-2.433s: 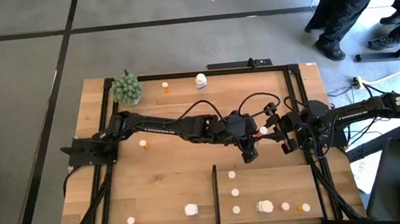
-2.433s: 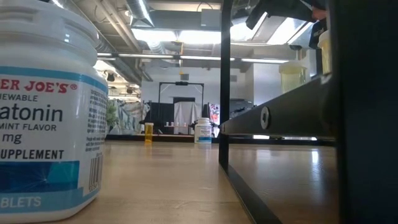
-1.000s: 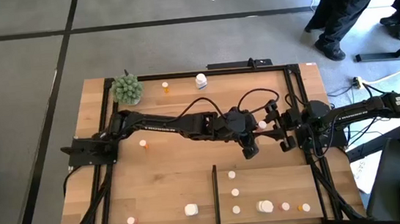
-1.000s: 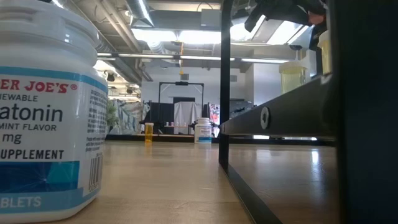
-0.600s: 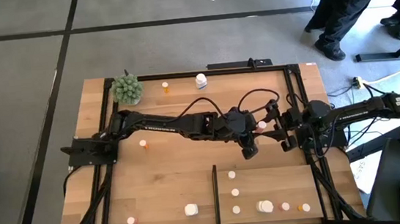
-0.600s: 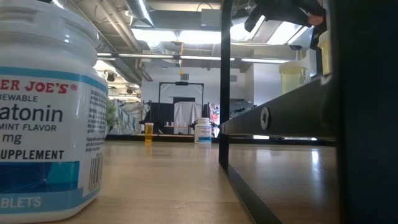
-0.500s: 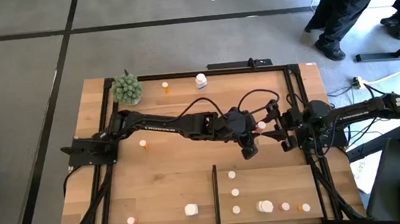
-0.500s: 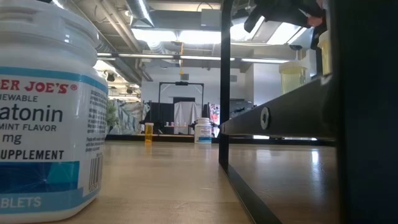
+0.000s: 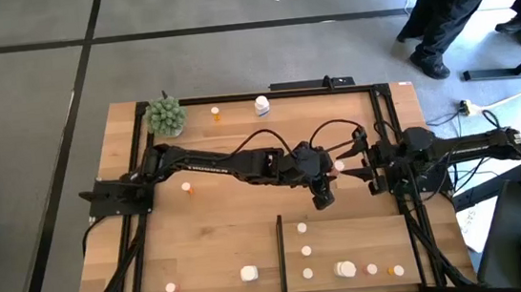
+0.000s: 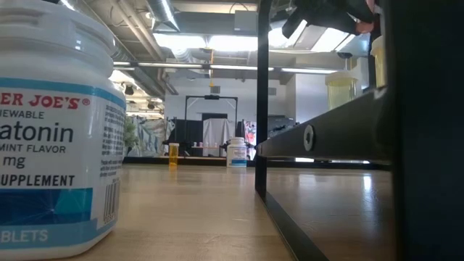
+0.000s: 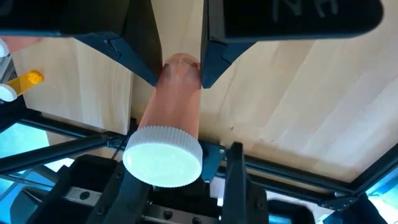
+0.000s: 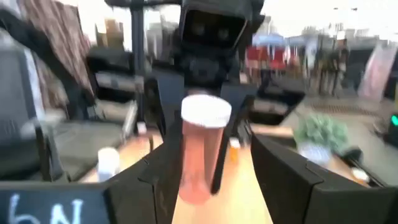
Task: Pick and place medicine bottles onto shelf by color
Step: Put the top pink pill bottle on the shelf aligned with the other pink pill bottle
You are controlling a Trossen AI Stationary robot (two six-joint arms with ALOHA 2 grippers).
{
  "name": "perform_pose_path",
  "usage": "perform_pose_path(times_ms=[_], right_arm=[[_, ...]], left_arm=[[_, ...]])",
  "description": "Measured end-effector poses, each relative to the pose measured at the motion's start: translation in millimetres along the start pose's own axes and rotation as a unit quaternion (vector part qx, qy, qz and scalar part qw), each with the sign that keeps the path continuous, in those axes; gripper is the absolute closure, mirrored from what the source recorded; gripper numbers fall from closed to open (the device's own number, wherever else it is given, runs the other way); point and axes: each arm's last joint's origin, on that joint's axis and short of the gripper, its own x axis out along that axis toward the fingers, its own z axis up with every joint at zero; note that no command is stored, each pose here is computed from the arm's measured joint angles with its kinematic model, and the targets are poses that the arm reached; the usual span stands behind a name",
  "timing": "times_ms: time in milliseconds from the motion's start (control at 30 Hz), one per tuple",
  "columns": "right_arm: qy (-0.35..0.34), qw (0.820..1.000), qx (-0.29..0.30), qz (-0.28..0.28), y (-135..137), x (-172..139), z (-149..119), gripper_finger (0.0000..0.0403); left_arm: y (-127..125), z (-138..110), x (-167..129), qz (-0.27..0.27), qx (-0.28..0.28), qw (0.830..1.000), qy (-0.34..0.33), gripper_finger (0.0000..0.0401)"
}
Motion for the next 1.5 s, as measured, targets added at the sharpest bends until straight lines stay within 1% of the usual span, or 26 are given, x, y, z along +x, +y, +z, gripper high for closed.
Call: perform_pose_path(times_ms=[133, 267, 400, 500, 567, 633, 733, 833, 867, 900, 1000, 1067, 1167, 1367, 1500], right_arm=[[0.102, 0.994, -0.021, -0.014, -1, -2, 17, 0.0212], [0.173, 0.985, -0.021, -0.009, -1, -10, 38, 0.0212], [0.204, 0.979, 0.002, -0.010, 0, -20, 60, 0.0212], [0.199, 0.979, 0.034, -0.016, 0, -24, 76, 0.0212], [0.207, 0.976, 0.063, -0.020, -1, -24, 83, 0.0212], [0.222, 0.972, 0.078, -0.012, 0, -21, 87, 0.0212], [0.244, 0.966, 0.083, 0.005, 0, -14, 89, 0.0212], [0.264, 0.961, 0.086, 0.007, -1, -4, 90, 0.0212], [0.270, 0.959, 0.086, 0.008, -2, -1, 90, 0.0212], [0.276, 0.957, 0.088, 0.011, -2, 3, 89, 0.0212], [0.300, 0.949, 0.091, 0.023, -3, 14, 84, 0.0212], [0.317, 0.944, 0.088, 0.033, -3, 19, 80, 0.0212], [0.333, 0.937, 0.093, 0.040, -3, 25, 76, 0.0212], [0.350, 0.926, 0.112, 0.085, -1, 32, 70, 0.0212], [0.359, 0.922, 0.103, 0.099, 2, 36, 67, 0.0212]], left_arm=[[1, 0, 0, 0.002, 0.000, 1.000, 0.000, 0.0331], [0, -1, 0, 0.001, 0.011, 1.000, 0.006, 0.0331], [0, -2, 0, -0.006, 0.017, 1.000, 0.015, 0.0331], [0, -2, -1, -0.013, 0.033, 0.999, 0.016, 0.0331], [0, -2, -1, -0.013, 0.046, 0.999, 0.017, 0.0331], [-2, -5, 2, -0.014, 0.049, 0.998, 0.020, 0.0331], [-3, -10, 5, -0.013, 0.057, 0.998, 0.029, 0.0331], [-7, -17, 14, -0.015, 0.059, 0.998, 0.026, 0.0331], [-6, -22, 16, -0.011, 0.062, 0.997, 0.040, 0.0331], [-6, -25, 17, -0.010, 0.065, 0.997, 0.047, 0.0331], [-11, -29, 24, -0.015, 0.061, 0.997, 0.037, 0.0331], [-13, -33, 25, -0.016, 0.054, 0.997, 0.046, 0.0331], [-17, -34, 23, -0.021, 0.055, 0.997, 0.044, 0.0331], [-15, -34, 24, -0.015, 0.056, 0.997, 0.043, 0.0331], [-16, -34, 24, -0.015, 0.057, 0.997, 0.044, 0.0331]])
